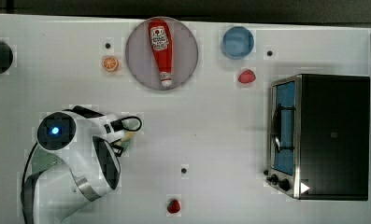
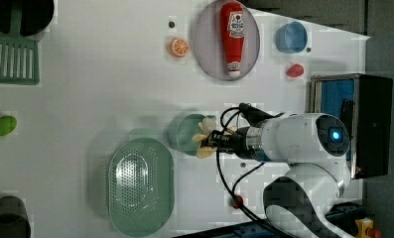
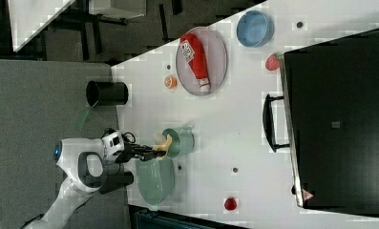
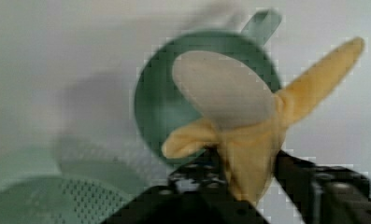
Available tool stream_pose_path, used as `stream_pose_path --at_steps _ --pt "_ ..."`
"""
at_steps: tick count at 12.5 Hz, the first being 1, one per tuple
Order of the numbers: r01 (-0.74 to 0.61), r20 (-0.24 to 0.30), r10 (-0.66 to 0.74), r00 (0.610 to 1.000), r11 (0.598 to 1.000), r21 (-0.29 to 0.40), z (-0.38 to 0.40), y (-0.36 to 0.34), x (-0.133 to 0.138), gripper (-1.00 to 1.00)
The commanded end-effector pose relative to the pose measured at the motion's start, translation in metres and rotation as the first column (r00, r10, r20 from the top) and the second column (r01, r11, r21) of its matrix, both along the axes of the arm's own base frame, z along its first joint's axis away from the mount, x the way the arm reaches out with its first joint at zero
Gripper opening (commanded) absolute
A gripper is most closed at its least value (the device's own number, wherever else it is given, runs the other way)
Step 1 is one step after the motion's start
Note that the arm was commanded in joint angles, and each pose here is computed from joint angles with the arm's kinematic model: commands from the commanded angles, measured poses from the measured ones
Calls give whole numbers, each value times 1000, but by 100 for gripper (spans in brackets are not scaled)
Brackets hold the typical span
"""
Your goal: Pick Banana and place it in mug.
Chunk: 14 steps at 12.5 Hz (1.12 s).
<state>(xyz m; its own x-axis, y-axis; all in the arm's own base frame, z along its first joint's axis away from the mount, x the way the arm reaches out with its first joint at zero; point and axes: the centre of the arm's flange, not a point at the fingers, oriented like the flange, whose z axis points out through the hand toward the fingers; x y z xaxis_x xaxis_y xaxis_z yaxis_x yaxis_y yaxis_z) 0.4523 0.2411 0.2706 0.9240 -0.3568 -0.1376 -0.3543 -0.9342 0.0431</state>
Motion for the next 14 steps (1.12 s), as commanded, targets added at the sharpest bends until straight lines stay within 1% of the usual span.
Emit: stream_pose_path --at_steps 1,2,3,6,7,8,10,12,14 --pt "121 36 -121 992 993 15 3 3 2 50" --pt "122 50 -123 991 992 22 4 3 4 73" --pt "125 50 -126 991 992 22 3 1 4 100" --pt "168 123 -172 978 985 39 38 -14 27 100" --pt "197 147 -199 969 980 24 63 -29 36 100" --pt "226 159 -224 962 974 5 86 -44 42 100" --pt "287 201 -279 939 958 -11 143 -73 54 100" --pt "361 196 -347 917 931 -42 194 -111 56 100" --pt "456 196 -439 877 889 -48 246 -162 57 100"
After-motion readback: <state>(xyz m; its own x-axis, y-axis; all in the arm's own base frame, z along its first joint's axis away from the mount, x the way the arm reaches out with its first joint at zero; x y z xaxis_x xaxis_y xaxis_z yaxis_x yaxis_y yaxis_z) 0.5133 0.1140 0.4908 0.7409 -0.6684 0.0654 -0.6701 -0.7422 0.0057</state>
